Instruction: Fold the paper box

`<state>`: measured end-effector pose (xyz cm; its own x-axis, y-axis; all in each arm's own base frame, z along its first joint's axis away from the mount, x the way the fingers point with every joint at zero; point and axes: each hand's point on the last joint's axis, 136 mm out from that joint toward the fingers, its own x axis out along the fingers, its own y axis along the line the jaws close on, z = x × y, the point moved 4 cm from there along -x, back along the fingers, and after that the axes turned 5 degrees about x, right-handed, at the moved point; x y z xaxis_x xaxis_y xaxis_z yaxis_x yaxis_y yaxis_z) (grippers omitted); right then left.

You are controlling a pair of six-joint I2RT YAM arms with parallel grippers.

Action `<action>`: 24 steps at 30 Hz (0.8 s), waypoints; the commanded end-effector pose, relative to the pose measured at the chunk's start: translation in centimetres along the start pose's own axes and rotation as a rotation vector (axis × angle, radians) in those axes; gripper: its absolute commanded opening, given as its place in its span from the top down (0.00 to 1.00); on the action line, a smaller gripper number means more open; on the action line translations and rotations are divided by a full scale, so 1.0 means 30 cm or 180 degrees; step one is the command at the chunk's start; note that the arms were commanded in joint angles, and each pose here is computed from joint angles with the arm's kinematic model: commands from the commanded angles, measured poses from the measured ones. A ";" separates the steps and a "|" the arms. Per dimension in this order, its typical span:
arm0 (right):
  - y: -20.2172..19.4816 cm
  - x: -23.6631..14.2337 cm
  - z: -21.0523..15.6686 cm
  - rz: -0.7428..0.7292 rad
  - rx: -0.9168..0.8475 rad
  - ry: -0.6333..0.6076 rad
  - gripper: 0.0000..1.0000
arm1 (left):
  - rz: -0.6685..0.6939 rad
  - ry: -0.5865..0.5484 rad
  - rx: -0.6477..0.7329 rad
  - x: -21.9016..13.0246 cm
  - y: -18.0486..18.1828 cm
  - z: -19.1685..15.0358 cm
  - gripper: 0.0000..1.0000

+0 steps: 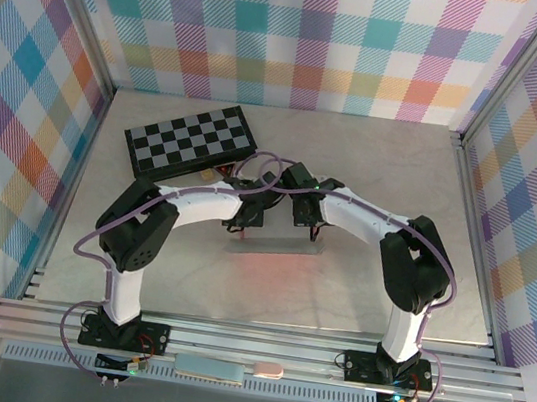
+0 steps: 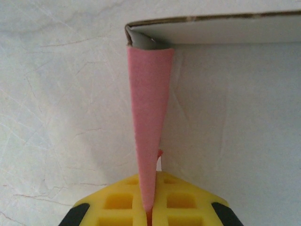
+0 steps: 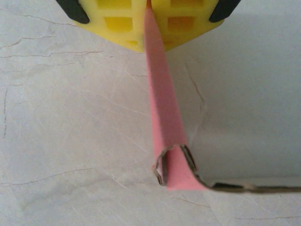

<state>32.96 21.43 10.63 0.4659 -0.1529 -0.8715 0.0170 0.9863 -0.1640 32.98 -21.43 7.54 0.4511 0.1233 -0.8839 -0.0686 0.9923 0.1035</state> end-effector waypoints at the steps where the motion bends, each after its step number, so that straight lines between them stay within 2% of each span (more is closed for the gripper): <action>1: -0.051 -0.040 -0.041 -0.0492 -0.0216 -0.0126 1.00 | 0.0029 -0.0064 0.0053 -0.048 0.051 -0.005 0.93; 4: -0.053 -0.039 -0.046 -0.0488 -0.0230 -0.0131 1.00 | -0.0390 -0.0086 -0.0004 -0.083 0.017 0.029 0.69; 6: -0.055 -0.038 -0.047 -0.0480 -0.0232 -0.0135 1.00 | -0.0571 -0.0099 -0.0035 -0.103 0.008 0.042 0.60; 8: -0.055 -0.038 -0.049 -0.0480 -0.0239 -0.0132 1.00 | -0.0756 -0.0095 -0.0077 -0.116 0.002 0.052 0.56; 16: -0.055 -0.037 -0.051 -0.0485 -0.0249 -0.0118 1.00 | -0.1268 0.0007 -0.0143 -0.119 -0.008 0.064 0.54; 24: -0.054 -0.037 -0.050 -0.0487 -0.0233 -0.0109 1.00 | -0.1118 0.0164 -0.0034 -0.071 -0.002 0.034 0.60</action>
<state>31.69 20.49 10.71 0.4948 -0.2696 -0.8261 0.0185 0.9537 -0.3002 32.95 -21.72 10.69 0.4279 -0.2294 -0.8742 0.0521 0.9719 -0.2295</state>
